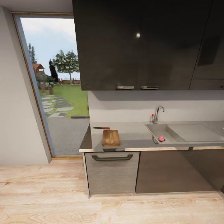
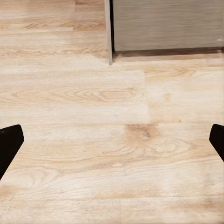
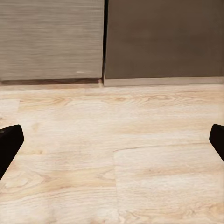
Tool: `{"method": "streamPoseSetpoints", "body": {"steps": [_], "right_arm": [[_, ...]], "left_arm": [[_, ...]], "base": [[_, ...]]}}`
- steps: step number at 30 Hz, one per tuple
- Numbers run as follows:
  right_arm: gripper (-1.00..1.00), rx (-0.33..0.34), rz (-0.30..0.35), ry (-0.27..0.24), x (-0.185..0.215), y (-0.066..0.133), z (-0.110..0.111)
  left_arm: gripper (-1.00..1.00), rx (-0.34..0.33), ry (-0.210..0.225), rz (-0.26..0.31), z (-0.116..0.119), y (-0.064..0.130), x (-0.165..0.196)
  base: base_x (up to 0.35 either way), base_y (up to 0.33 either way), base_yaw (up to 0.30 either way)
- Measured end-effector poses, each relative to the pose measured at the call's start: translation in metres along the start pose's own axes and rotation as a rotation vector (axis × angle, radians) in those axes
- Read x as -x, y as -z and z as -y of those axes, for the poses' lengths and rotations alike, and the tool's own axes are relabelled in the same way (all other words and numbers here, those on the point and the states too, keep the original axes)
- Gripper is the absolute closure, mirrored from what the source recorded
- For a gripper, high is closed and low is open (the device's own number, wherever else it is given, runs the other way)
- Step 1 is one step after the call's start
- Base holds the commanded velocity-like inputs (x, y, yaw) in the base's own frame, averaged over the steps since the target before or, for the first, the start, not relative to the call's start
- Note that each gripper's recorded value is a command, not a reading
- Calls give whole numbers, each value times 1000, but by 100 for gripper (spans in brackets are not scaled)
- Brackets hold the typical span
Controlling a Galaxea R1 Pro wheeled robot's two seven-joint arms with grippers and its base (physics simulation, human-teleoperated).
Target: In the kitchen, take the Vidalia onion out of the sink, dice it on the chopping board with the paring knife, put the diced onion into the bowl on the countertop, then place both the paring knife and the chopping board into the sink.
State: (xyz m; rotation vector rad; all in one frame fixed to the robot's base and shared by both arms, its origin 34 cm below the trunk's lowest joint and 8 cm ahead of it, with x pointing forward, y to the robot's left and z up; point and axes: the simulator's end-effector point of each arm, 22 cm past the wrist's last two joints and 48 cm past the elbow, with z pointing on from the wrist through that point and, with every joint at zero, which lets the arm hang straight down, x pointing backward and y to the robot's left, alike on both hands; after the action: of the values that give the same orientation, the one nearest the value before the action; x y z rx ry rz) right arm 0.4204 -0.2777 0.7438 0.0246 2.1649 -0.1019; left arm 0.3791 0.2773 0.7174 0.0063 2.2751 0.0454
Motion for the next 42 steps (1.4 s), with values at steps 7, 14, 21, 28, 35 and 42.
{"method": "streamPoseSetpoints", "body": {"steps": [7,14,21,28,35,42], "right_arm": [[-100,0,0,0,0,0,0],[-100,0,0,2,0,0,1],[-100,0,0,1,0,0,0],[-100,-1,0,1,0,0,1],[-100,-13,26,-2,12,-3,4],[-100,-142,194,-27,102,-17,33]], "left_arm": [[-100,0,0,0,0,0,0],[-100,0,0,0,0,0,0],[-100,0,0,0,0,0,0],[-100,0,0,0,0,0,0],[-100,-2,4,1,2,0,0],[-100,-2,8,-1,4,0,-1]], "base": [[0,0,0],[0,0,0],[0,0,0],[0,0,0],[0,0,0],[0,0,0]]}}
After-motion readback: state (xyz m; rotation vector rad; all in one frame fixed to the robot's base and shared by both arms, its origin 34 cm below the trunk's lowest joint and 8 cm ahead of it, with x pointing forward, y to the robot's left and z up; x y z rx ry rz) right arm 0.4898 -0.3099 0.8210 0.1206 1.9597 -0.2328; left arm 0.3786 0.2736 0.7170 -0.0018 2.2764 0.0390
